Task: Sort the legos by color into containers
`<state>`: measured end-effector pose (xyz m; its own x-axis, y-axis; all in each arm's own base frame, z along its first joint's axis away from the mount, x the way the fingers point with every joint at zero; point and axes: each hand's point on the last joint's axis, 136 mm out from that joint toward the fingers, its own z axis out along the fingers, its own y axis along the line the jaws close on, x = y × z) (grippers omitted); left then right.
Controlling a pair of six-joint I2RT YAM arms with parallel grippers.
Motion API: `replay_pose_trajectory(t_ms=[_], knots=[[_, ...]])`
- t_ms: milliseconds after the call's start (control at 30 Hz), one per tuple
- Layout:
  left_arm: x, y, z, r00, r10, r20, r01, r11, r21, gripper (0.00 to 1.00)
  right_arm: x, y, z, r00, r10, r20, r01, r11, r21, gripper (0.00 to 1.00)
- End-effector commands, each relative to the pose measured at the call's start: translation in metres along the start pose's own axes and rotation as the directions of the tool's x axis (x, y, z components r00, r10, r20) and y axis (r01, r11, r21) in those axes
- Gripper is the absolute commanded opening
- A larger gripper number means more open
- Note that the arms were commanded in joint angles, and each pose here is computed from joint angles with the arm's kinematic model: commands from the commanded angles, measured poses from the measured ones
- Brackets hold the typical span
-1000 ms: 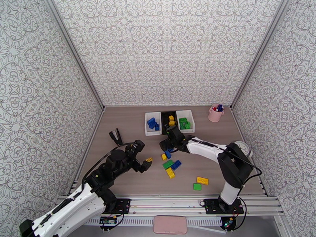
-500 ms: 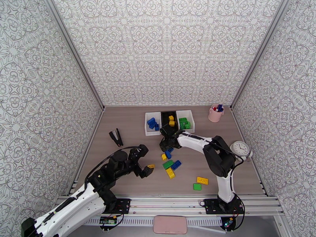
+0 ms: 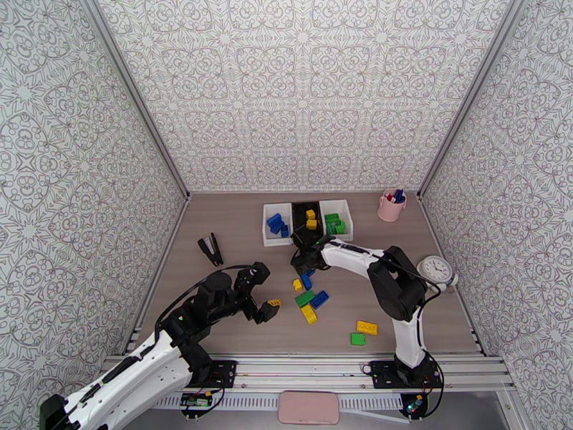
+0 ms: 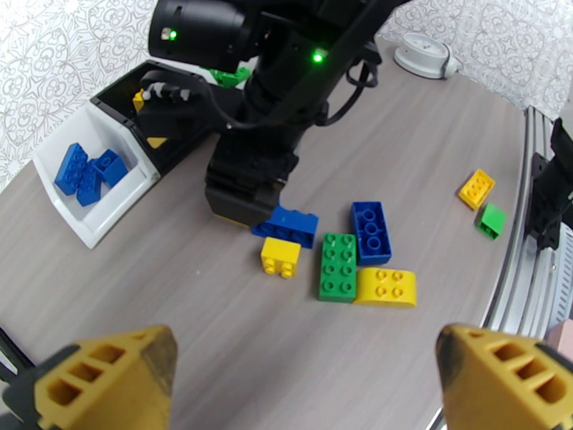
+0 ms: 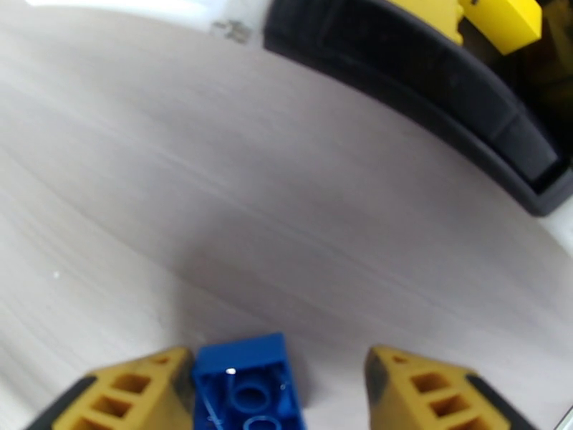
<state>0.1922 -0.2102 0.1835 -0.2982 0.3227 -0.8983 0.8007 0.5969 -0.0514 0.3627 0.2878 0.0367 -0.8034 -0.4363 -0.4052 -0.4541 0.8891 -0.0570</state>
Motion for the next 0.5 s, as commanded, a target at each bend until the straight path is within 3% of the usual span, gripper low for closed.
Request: replay_pose_trajectory(t_ms=[0,467], knots=[[-0.0087,-0.0035,-0.0013,0.999,0.006,0.033,-0.006,1.0,0.027,1.0,0.0133,-0.0035,0.0066,0.999,-0.004,-0.042,0.005,1.0,0.028,0.63],[-0.0074,-0.0042,-0.0008,0.999,0.009,0.031,-0.01,0.999,0.034,1.0,0.0138,-0.0011,0.0154,0.999,0.003,-0.052,-0.002,1.0,0.009,0.56]])
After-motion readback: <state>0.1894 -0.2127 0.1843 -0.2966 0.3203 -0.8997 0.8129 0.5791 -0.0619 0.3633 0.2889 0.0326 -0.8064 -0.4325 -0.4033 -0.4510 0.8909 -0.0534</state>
